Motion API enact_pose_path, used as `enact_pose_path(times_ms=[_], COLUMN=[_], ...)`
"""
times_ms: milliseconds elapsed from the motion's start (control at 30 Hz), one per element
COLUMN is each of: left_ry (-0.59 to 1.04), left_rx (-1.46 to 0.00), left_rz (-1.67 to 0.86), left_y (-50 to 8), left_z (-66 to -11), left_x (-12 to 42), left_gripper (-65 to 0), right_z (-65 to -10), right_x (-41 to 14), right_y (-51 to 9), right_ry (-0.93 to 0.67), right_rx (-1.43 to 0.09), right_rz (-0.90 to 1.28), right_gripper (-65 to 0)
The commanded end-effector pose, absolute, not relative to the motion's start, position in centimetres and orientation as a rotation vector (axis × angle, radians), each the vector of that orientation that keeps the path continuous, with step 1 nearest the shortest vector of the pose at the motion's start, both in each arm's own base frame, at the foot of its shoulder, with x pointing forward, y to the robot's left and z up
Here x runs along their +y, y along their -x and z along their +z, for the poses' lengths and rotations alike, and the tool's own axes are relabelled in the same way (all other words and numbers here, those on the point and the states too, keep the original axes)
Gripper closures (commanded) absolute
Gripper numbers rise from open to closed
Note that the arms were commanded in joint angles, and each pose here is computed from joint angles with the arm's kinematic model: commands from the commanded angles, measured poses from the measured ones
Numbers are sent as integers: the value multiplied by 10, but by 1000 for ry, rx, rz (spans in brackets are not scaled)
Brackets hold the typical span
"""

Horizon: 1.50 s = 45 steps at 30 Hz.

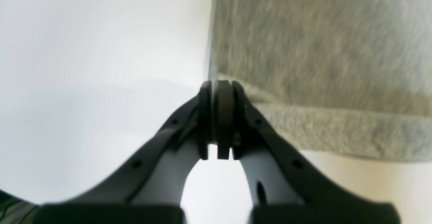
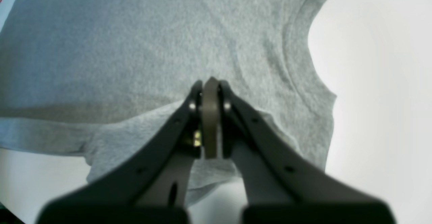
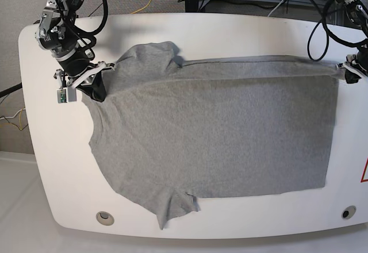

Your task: Fold the T-shirt properly

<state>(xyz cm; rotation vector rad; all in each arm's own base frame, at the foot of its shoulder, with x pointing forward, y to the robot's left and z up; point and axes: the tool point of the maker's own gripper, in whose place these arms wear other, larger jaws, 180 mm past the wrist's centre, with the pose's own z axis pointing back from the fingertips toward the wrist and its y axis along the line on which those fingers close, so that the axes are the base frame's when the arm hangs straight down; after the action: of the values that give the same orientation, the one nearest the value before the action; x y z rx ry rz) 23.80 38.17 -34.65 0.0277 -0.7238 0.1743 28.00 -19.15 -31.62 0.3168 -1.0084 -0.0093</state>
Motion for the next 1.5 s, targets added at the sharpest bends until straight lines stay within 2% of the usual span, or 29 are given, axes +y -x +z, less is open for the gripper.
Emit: enact_pose_path(times_ms=[0,667,867,1200,1467], left_ry=[-69,-112,-103,-67,-46], left_rx=[-788,-881,-866,-789,-782], left_rz=[176,171,155,160,171], left_y=[-251,-280,-280,-259,-253], left_z=[-322,-277,-282,-314,-326], left_x=[396,402,396,382,374], left_gripper=[-26,-26,-26,-26,-26], right_z=[-297,-293,-295,-305,-304], right_x=[-195,-203,-206,-197,-197], right_y=[-291,-319,-324,-318,-319], right_ry=[-308,-308,-252,-260,-261], right_rx=[-1078,-1110,-1104,-1069,-1072], right_rz=[5,-17,4,28,28], right_gripper=[0,0,0,0,0])
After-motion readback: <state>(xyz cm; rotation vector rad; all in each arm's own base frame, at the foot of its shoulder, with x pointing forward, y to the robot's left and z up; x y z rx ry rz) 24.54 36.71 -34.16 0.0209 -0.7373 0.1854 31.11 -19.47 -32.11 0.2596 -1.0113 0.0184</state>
